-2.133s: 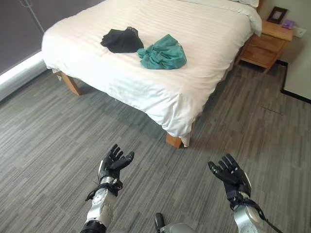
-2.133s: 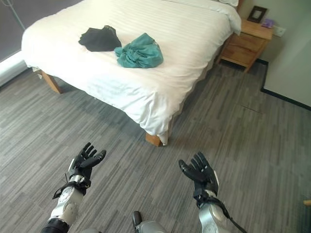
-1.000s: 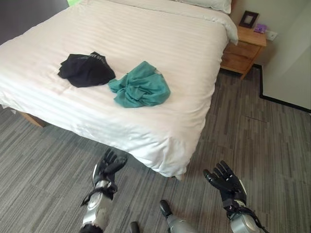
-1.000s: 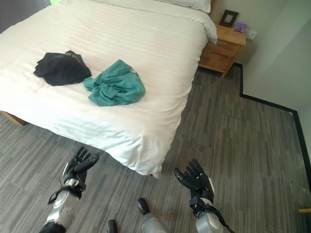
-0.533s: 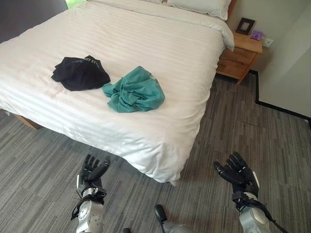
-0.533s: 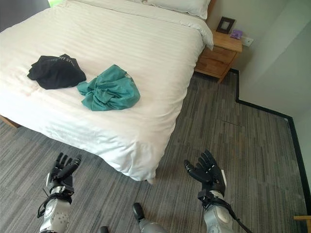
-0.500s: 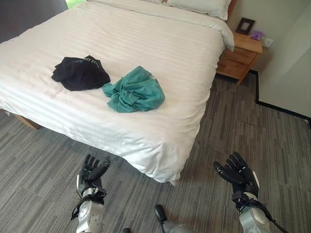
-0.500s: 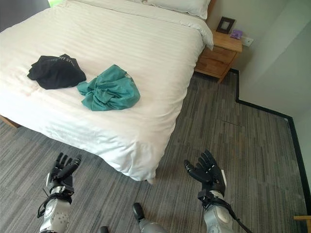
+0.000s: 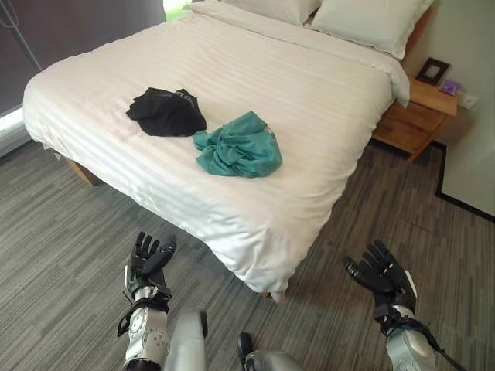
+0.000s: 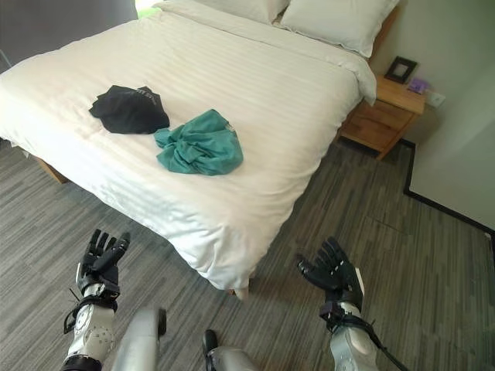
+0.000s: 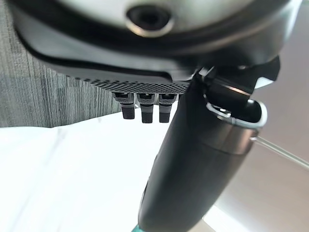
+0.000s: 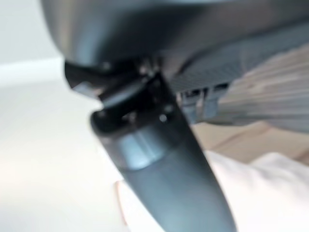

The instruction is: Pick up bed clothes into laundry basket.

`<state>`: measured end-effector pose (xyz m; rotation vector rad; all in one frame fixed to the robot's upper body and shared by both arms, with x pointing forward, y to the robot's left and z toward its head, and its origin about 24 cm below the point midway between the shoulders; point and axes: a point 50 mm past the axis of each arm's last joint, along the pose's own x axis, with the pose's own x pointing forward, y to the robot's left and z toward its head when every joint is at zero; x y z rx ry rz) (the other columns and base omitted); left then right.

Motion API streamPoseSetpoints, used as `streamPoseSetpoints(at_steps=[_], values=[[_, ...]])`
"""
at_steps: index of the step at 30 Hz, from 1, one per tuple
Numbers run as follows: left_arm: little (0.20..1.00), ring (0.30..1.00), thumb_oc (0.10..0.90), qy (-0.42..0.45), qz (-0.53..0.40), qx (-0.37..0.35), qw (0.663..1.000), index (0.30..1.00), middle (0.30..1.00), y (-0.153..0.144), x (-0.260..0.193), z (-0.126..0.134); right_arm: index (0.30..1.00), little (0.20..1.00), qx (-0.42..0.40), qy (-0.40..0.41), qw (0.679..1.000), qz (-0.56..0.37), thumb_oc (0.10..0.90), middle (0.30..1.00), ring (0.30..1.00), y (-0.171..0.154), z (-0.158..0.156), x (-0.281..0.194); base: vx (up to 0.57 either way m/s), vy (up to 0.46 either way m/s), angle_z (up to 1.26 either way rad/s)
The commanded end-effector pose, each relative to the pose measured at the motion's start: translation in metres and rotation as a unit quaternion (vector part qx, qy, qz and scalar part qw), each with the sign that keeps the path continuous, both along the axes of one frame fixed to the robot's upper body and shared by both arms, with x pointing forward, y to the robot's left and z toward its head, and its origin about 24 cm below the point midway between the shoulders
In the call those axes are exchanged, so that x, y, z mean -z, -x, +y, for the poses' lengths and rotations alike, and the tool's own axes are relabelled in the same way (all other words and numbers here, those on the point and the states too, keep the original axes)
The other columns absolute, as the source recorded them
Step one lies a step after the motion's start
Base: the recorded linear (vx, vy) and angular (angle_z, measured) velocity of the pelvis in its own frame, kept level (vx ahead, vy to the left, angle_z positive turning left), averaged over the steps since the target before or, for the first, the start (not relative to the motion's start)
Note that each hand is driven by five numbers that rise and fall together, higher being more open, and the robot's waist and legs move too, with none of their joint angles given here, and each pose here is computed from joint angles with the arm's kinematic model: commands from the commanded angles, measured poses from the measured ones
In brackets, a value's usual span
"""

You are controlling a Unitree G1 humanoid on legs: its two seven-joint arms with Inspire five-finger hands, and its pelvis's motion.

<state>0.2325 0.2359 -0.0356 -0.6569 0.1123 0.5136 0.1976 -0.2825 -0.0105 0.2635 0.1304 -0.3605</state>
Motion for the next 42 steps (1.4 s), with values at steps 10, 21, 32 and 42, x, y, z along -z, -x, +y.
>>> streamPoseSetpoints(at_steps=[10,21,32,42], values=[[0.9,0.9,0.8,-0.07,-0.209,-0.043,0.974,0.9,0.9,-0.041,-0.091,0.037,0.9,0.9,0.147,0.146,0.944,-0.256,0.8,0.9,0.9,0.002,-0.067,-0.125,0.28,0.555,-0.38],[0.9,0.9,0.8,-0.155,-0.196,0.022,0.968,0.9,0.9,-0.038,-0.105,0.055,0.9,0.9,0.125,0.003,0.954,-0.272,0.8,0.9,0.9,-0.01,-0.039,-0.095,0.22,0.55,-0.54],[0.9,0.9,0.8,-0.142,-0.192,0.069,0.969,0.9,0.9,-0.053,-0.099,0.027,0.9,0.9,0.088,0.027,0.976,-0.198,0.8,0.9,0.9,-0.003,-0.036,-0.069,0.07,0.33,-0.41],[0.9,0.9,0.8,-0.069,-0.219,0.096,0.969,0.9,0.9,-0.059,-0.094,-0.009,0.9,0.9,0.099,0.012,0.978,-0.184,0.8,0.9,0.9,-0.007,-0.04,-0.061,0.09,-0.055,-0.24]])
